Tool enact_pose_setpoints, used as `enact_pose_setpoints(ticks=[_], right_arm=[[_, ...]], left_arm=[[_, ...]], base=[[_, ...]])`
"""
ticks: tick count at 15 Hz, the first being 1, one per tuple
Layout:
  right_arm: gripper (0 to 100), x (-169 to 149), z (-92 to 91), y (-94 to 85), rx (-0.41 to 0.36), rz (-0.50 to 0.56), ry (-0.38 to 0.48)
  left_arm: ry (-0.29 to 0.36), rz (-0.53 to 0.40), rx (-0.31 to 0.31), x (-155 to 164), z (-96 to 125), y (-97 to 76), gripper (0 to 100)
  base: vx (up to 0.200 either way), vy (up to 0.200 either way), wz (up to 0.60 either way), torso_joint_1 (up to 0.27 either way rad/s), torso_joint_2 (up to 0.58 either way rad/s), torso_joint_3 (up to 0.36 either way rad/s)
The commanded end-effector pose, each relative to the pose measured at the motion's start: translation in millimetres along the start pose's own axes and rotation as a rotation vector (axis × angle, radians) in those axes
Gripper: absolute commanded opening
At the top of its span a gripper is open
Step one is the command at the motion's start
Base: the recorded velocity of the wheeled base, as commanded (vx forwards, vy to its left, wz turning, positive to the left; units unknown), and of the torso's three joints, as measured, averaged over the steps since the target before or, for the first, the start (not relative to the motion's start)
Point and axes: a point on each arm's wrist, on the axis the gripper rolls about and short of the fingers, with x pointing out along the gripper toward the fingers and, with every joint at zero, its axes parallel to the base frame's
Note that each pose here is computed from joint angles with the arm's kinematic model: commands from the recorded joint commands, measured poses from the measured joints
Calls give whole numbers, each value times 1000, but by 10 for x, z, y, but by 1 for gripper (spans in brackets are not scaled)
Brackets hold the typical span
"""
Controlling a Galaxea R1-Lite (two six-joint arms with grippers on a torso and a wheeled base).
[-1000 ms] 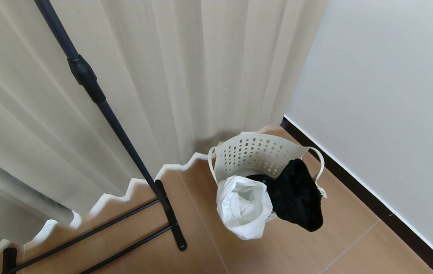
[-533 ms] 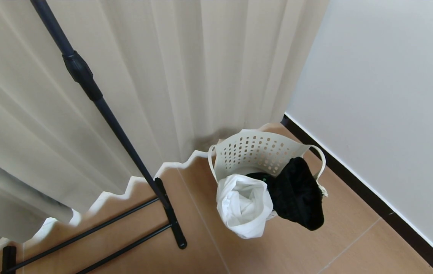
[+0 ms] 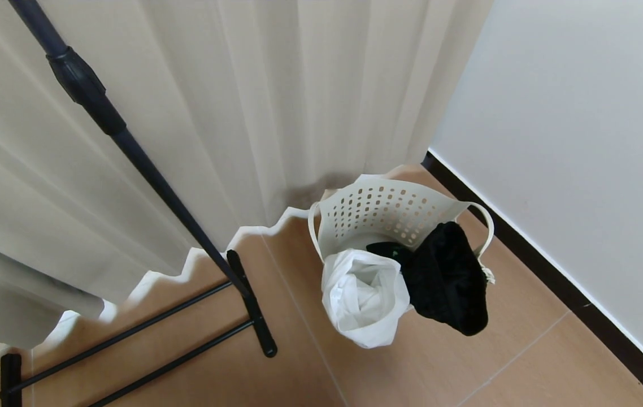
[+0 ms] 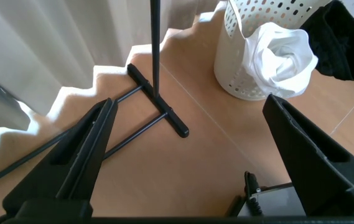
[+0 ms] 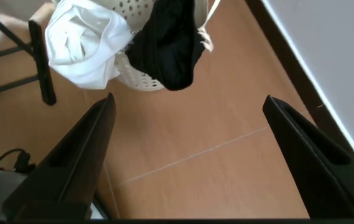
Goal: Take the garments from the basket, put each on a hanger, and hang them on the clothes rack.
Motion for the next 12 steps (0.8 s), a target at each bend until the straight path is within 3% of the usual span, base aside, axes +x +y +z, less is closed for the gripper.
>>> enact_pose_setpoints(ticks=[1,2,4,6,8,10,12], right_arm=[[100,733,842,44,-89,171,229],[100,984,1025,139,-135,213,267],[100,1491,1290,513,-231,253,321],[100,2070,1398,948,-317,224,368],[100,2648,1389,1346,-422,191,415],[100,3011,1403,1511,-538,163,482],[100,3211,1426,1590,-562,163,517]], left_arm=[[0,2,0,0,0,0,100],[0,0,-1,0,0,1,100],[0,2,-1,0,0,0,100],[0,2,0,0,0,0,100],[2,0,-1,2,-4,1,100],[0,0,-1,0,0,1,100],[0,0,-1,0,0,1,100]], base=[[0,0,0,-2,2,-95],[0,0,0,-7,2,-139],[0,0,0,4,9,-40],[0,0,0,0,0,0],[0,0,0,0,0,0],[0,0,0,0,0,0],[0,0,0,0,0,0]])
